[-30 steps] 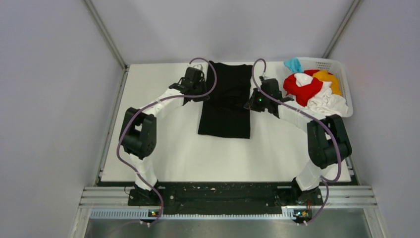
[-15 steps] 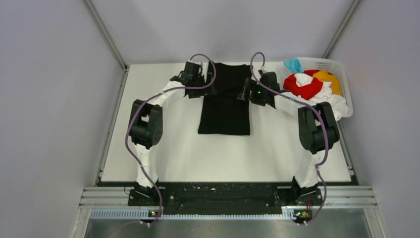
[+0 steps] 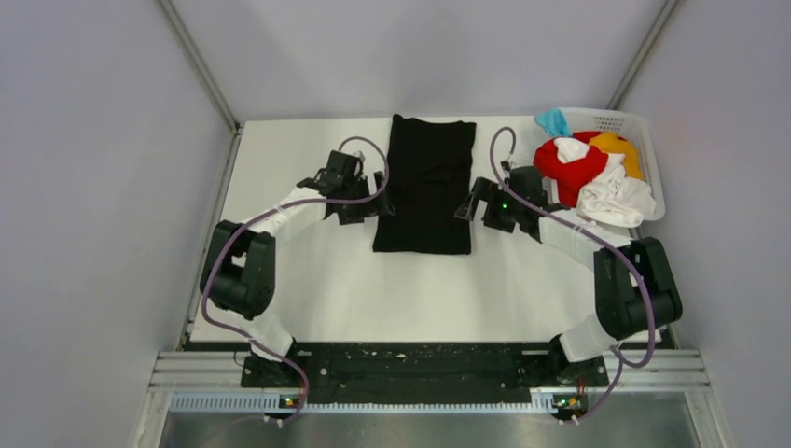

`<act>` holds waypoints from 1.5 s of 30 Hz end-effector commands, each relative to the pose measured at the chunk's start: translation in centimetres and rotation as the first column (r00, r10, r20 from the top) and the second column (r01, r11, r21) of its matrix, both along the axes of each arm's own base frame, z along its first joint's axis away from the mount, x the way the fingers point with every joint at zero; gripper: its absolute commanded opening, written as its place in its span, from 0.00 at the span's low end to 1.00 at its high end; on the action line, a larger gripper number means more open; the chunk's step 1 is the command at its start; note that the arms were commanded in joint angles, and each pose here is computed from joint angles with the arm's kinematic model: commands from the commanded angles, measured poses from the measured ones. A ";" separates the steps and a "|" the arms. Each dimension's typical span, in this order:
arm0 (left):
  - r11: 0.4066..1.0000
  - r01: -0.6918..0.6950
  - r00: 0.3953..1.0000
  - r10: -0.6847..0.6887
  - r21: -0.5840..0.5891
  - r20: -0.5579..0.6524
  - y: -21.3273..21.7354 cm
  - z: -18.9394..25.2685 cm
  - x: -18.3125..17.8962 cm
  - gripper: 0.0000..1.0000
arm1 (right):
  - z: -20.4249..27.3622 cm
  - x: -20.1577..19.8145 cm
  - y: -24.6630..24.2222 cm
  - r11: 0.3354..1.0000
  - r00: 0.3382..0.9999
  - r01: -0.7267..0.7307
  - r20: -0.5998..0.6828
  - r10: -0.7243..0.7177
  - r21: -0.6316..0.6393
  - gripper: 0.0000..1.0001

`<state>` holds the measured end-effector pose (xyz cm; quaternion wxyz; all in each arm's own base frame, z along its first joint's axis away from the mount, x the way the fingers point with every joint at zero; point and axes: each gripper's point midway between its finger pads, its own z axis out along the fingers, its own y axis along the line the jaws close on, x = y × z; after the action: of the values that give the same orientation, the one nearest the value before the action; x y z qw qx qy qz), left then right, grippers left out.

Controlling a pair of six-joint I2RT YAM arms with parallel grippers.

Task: Fold and stack the t-shirts
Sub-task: Grab one side of the 2/3 rectangular tshirt with both arms

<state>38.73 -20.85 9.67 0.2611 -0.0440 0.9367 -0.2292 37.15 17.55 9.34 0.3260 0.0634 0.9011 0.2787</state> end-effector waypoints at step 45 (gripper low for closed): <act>0.984 -0.088 0.989 0.068 -0.157 -0.130 1.9 -6.5 -13.0 0.00 | -6.4 -14.7 1.8 0.989 0.962 -0.055 -0.257 0.090 0.141 0.00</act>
<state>28.67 -20.28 2.51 0.1905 -0.1260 0.9258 -0.3013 25.75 19.38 2.30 0.2023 0.1340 0.9042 0.3516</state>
